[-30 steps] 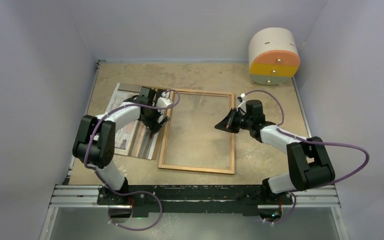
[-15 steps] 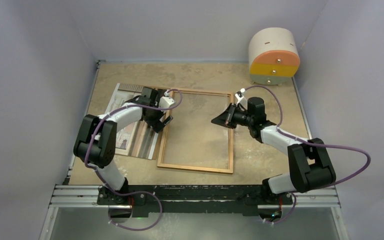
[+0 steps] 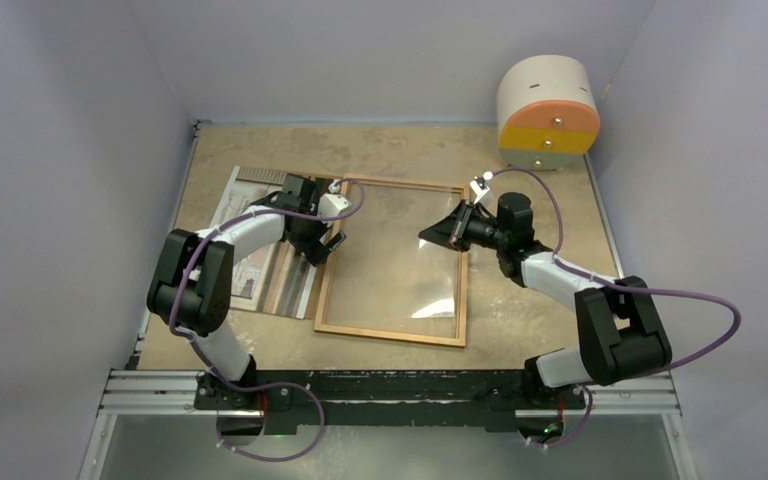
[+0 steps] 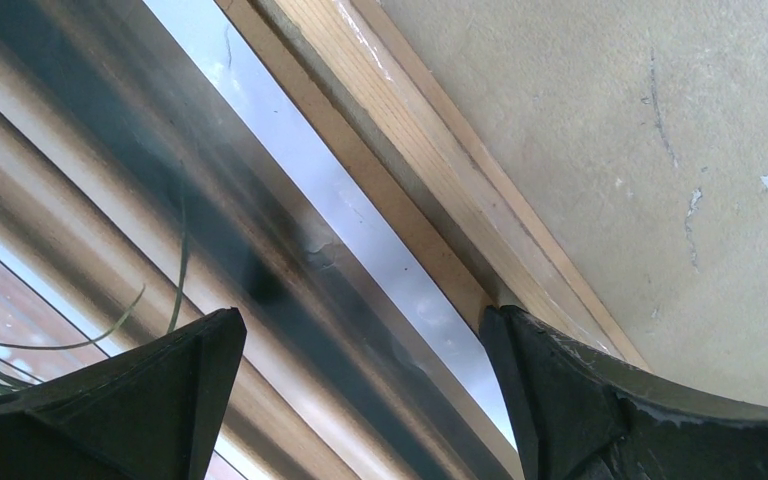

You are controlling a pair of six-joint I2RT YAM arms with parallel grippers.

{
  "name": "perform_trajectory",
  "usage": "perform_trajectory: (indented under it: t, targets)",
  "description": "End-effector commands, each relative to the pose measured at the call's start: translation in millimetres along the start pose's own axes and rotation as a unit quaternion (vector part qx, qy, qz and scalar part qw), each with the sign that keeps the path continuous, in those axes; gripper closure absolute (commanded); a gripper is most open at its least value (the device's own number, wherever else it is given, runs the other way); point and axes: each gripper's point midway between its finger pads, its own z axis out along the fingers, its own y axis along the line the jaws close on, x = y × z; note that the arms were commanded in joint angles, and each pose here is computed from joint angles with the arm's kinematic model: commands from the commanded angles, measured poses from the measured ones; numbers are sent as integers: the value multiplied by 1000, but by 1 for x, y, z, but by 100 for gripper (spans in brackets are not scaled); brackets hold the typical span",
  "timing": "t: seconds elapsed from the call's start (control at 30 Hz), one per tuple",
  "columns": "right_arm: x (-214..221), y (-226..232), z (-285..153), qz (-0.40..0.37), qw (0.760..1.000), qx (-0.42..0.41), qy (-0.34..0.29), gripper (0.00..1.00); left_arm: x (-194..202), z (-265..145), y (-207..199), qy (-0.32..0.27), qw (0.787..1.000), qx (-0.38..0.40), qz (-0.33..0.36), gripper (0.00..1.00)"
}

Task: Put the photo into the frame
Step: Place the photo frame item in the photo frame.

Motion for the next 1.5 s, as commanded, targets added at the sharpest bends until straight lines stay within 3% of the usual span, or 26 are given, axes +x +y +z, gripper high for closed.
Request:
perform_trajectory:
  t: [0.0, 0.4, 0.83, 1.3, 1.47]
  targets:
    - [-5, 16, -1, -20, 999, -28, -17, 100, 0, 0, -14, -11, 1000, 29, 1, 0]
    - [6, -23, 0, -52, 997, 51, 11, 100, 3, -2, -14, -8, 1000, 27, 10, 0]
    - [2, -38, -4, -70, 993, 96, 2, 98, 1, -4, -15, -9, 999, 31, 10, 0]
    - [1, 13, 0, -4, 999, -30, -10, 98, -2, -4, -19, -15, 999, 43, 9, 0]
    - [3, 24, 1, -3, 999, -37, -6, 98, -4, -5, -19, -18, 999, 45, 12, 0]
